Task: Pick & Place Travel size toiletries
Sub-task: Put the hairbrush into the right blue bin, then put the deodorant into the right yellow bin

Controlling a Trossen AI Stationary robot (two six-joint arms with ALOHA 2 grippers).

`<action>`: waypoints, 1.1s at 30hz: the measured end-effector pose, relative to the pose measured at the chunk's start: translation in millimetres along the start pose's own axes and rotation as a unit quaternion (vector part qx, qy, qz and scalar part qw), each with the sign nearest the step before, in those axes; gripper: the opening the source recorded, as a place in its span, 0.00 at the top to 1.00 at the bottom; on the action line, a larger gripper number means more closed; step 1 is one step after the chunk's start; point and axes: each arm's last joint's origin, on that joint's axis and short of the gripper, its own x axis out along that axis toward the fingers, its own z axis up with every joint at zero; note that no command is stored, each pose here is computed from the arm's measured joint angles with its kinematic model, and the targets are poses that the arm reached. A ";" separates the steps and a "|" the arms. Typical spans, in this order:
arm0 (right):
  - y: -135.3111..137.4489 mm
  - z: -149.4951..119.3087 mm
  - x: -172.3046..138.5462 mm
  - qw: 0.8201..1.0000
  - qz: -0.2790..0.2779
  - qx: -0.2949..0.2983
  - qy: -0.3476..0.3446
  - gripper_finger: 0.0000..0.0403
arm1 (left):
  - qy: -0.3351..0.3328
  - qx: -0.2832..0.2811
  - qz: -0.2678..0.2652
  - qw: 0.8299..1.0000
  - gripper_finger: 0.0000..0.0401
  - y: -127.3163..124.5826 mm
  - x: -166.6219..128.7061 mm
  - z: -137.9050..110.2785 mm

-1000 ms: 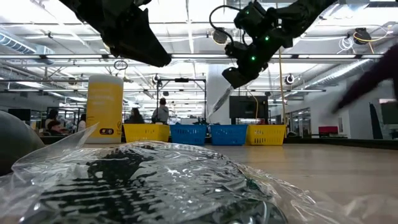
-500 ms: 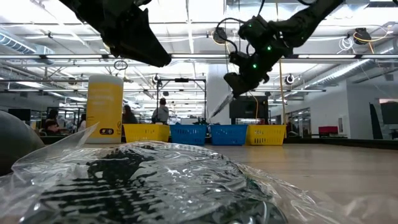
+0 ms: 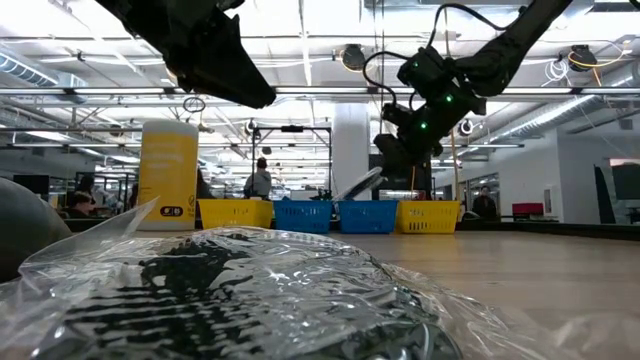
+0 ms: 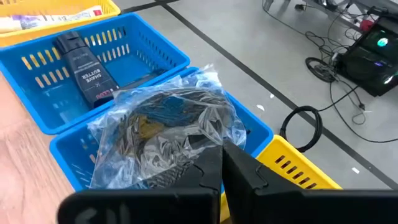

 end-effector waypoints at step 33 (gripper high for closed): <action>32.8 0.8 -12.1 0.989 0.150 0.000 -0.007 0.60 | 0.002 0.002 0.000 1.000 0.61 0.2 0.1 -0.4</action>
